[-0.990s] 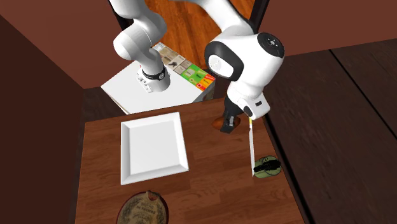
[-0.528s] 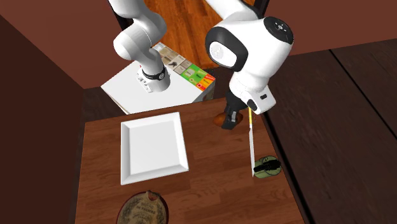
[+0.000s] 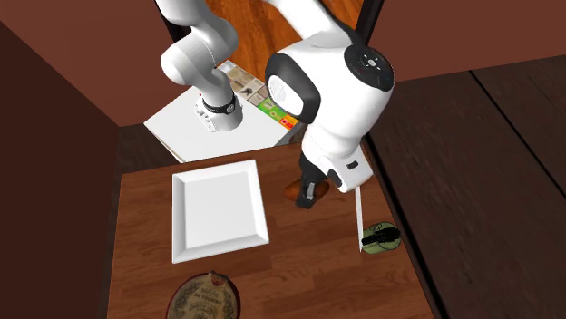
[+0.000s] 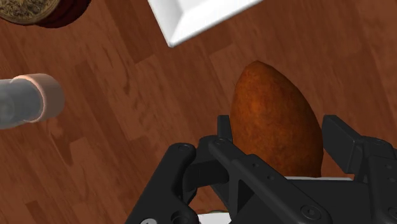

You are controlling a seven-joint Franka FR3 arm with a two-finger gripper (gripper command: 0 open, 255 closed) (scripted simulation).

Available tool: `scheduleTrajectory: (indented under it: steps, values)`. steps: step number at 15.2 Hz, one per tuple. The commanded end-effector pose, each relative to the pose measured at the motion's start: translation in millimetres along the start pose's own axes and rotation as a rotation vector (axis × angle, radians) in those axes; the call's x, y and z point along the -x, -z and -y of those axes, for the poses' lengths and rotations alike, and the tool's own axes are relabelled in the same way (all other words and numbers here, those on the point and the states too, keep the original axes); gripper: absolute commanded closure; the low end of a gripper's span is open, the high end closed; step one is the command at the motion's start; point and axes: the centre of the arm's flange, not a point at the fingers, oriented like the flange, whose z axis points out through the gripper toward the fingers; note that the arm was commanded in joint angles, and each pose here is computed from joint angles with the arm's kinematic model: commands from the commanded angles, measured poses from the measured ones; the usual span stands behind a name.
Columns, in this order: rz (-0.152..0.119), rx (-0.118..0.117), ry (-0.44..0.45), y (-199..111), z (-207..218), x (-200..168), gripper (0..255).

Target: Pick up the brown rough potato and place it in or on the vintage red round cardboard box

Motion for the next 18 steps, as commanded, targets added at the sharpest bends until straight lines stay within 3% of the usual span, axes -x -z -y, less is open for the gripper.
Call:
scheduleTrajectory:
  steps: [1,18]
  values:
    - [0.0,0.0,0.001,-6,-22,16,255]
    - [0.0,0.0,0.001,-49,-213,126,255]
